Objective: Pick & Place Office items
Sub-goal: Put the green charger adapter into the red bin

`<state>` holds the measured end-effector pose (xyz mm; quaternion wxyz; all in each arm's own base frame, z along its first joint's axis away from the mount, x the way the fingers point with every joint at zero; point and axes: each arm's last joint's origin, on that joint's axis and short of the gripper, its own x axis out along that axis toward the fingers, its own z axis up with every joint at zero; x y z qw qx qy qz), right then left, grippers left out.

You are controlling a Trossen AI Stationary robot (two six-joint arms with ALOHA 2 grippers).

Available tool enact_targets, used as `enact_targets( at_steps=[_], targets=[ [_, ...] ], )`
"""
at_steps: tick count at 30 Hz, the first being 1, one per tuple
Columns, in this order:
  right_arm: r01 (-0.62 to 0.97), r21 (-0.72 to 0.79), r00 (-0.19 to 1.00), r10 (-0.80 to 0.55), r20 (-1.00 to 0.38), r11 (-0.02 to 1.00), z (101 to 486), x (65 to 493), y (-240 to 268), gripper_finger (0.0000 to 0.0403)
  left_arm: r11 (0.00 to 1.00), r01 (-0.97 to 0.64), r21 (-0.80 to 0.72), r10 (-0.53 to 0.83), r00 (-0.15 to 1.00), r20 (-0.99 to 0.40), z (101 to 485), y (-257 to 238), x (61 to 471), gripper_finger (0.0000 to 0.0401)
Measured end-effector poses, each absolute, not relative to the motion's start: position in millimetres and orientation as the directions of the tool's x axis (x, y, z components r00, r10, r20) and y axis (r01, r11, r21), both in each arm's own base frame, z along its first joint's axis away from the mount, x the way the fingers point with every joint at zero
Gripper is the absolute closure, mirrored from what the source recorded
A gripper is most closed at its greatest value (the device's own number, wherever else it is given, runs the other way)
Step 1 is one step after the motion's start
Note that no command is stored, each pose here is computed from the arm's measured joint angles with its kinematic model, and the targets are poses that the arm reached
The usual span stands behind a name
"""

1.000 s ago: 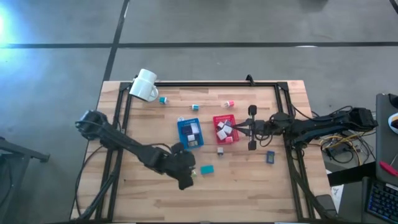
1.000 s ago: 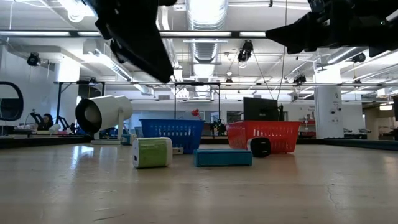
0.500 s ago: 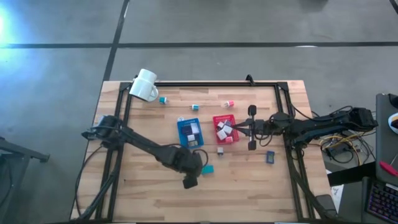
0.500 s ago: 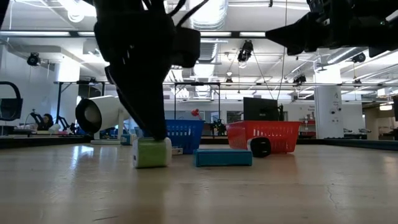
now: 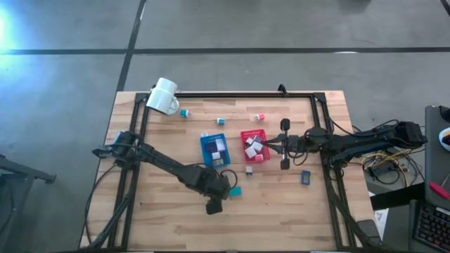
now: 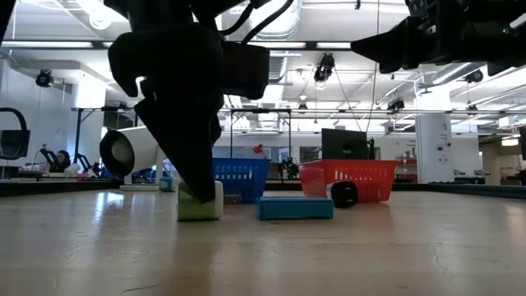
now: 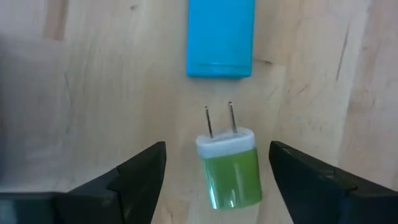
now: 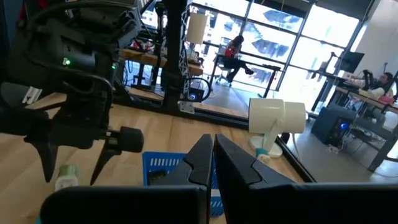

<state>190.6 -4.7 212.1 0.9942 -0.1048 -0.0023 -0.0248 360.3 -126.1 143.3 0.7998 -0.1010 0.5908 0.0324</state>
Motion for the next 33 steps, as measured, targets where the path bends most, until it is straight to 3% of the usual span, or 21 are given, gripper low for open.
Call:
enact_targets(
  at_steps=[4,9,10,22,27,33],
  targets=[
    [0.049,-0.209,0.999,-0.048,0.009,0.977,212,191,-5,0.0390,0.983,-0.108,-0.150,-0.113,0.286,-0.951,143,-126,360,0.0161],
    [0.049,-0.211,0.999,-0.048,0.008,0.976,212,191,-5,0.0390,0.987,-0.051,-0.153,-0.133,0.280,-0.951,143,-125,361,0.0280],
    [0.049,-0.209,0.999,-0.048,0.008,0.977,212,191,-5,0.0390,0.988,-0.037,-0.153,-0.137,0.279,-0.951,143,-125,361,0.0288],
    [0.043,-0.156,0.999,-0.047,-0.023,0.987,208,191,-5,0.0390,0.994,0.073,-0.084,-0.104,0.338,-0.935,162,-123,358,0.0287],
    [0.044,-0.132,0.999,-0.047,-0.024,0.990,208,191,-5,0.0390,0.995,0.100,-0.021,-0.065,0.470,-0.880,206,-117,349,0.0287],
    [0.044,-0.114,0.999,-0.047,-0.025,0.993,208,191,-5,0.0390,0.989,0.143,0.037,-0.078,0.722,-0.687,264,-103,314,0.0287]
  ],
)
